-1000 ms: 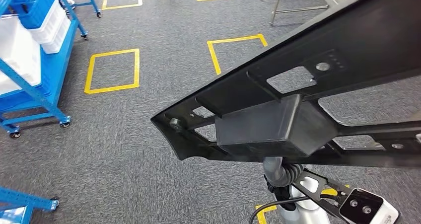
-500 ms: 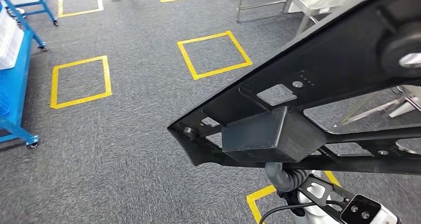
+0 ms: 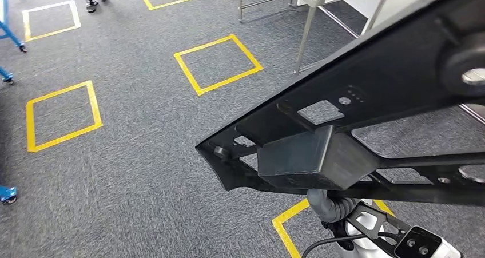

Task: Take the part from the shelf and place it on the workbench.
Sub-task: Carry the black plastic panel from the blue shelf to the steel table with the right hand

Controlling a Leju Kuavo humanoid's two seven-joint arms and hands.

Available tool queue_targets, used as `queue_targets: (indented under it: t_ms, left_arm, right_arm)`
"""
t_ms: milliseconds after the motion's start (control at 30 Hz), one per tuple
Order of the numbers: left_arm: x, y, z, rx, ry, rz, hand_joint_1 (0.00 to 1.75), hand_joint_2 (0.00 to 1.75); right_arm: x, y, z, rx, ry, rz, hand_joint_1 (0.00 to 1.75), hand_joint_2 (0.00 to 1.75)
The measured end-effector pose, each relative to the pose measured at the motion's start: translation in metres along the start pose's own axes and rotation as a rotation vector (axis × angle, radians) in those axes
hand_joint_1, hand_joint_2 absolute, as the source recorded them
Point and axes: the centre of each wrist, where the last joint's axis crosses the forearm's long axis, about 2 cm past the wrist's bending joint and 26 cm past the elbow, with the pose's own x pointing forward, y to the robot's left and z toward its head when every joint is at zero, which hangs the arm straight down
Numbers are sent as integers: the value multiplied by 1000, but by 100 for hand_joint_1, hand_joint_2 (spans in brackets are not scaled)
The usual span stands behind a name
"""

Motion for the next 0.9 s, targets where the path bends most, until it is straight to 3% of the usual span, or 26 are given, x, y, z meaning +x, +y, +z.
queue_targets:
  t_ms: [900]
  left_arm:
    - [2, -2, 0, -4, -4, 2, 0, 175]
  right_arm:
    - [2, -1, 0, 5, -1, 3, 175, 175]
